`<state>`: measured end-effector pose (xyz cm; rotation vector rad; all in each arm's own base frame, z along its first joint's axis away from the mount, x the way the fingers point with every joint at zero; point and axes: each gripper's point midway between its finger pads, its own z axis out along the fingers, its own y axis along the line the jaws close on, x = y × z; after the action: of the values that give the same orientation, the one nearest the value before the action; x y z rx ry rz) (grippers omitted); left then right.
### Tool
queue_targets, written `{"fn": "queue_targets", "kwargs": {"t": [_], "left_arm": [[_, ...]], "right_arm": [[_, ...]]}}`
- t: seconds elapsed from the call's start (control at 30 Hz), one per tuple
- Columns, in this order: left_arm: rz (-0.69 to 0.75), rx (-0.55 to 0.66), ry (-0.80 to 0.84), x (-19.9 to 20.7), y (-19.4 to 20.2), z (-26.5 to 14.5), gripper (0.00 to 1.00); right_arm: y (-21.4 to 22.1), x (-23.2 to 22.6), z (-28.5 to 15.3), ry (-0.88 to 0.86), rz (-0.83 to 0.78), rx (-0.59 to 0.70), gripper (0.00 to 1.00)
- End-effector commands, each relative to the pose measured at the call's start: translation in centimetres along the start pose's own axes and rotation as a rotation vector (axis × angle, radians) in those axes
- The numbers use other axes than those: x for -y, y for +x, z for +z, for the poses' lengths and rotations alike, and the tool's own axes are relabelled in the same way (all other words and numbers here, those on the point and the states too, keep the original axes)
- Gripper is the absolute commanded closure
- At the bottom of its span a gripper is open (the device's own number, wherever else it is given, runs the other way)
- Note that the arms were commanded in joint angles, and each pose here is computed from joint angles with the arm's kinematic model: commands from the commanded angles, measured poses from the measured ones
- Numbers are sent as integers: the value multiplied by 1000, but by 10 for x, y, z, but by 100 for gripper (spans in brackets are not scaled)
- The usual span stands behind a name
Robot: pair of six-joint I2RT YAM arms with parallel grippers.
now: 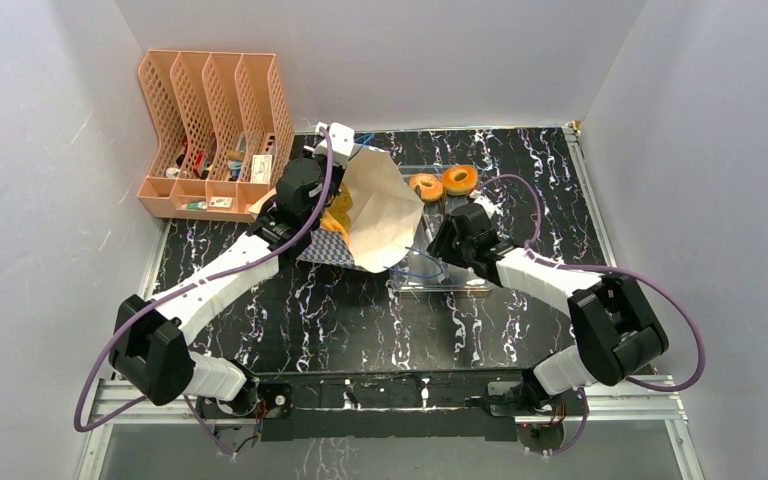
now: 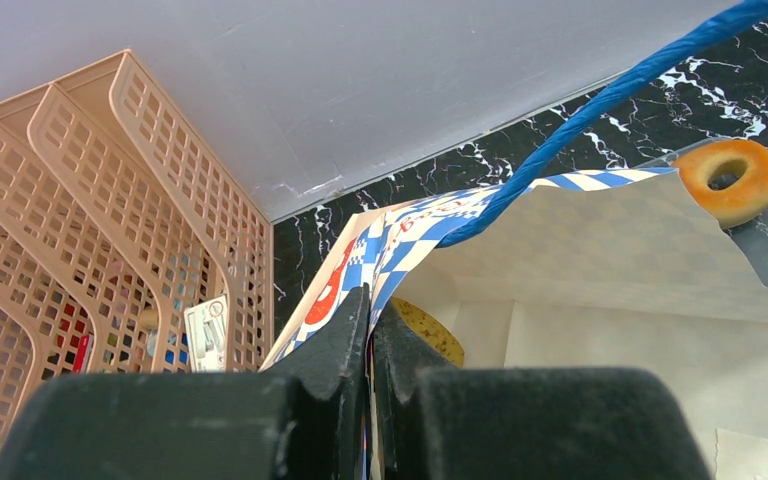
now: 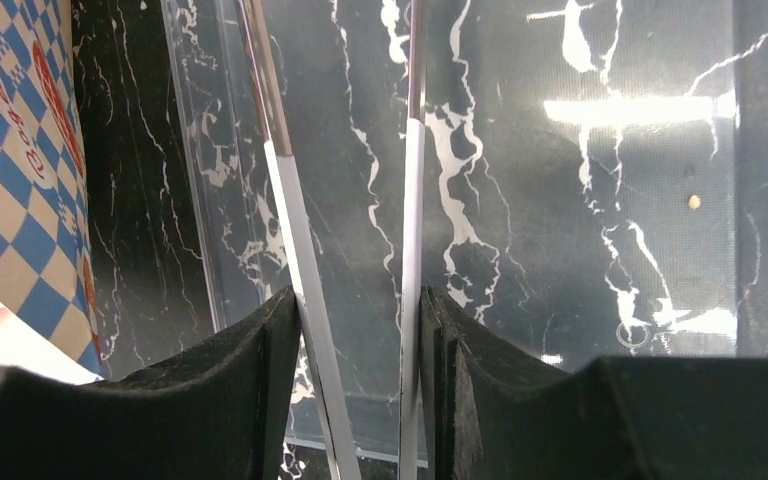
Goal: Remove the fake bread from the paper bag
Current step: Pick up the clamp from the container.
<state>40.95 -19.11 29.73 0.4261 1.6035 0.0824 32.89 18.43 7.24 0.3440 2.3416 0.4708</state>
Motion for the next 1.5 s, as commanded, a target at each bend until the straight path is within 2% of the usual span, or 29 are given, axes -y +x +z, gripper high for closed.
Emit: {"fn": "queue_targets", "kwargs": {"t": [0.0,0.27,0.73,0.97,1.13,1.47], "left_arm": [[-35,54,-24,-13,-18,-9,100],[-37,47,-23,-12,-15,-8,100],[-39,41,-15,-10,-13,-6,100],[-46,38,-11,-8,-11,-5,100],[-63,39,-7,-7,-15,-4,100],[-68,33,-1,-5,-13,-2,100]], "right_arm": [[-16,-19,-10,-102,73,43,60],[-8,-21,-18,-157,131,12,57],[23,4,-14,-124,138,-21,54],[13,-8,-19,-163,141,-9,52],[4,-13,0,-135,115,-8,51],[-2,-5,3,-101,113,38,54]]}}
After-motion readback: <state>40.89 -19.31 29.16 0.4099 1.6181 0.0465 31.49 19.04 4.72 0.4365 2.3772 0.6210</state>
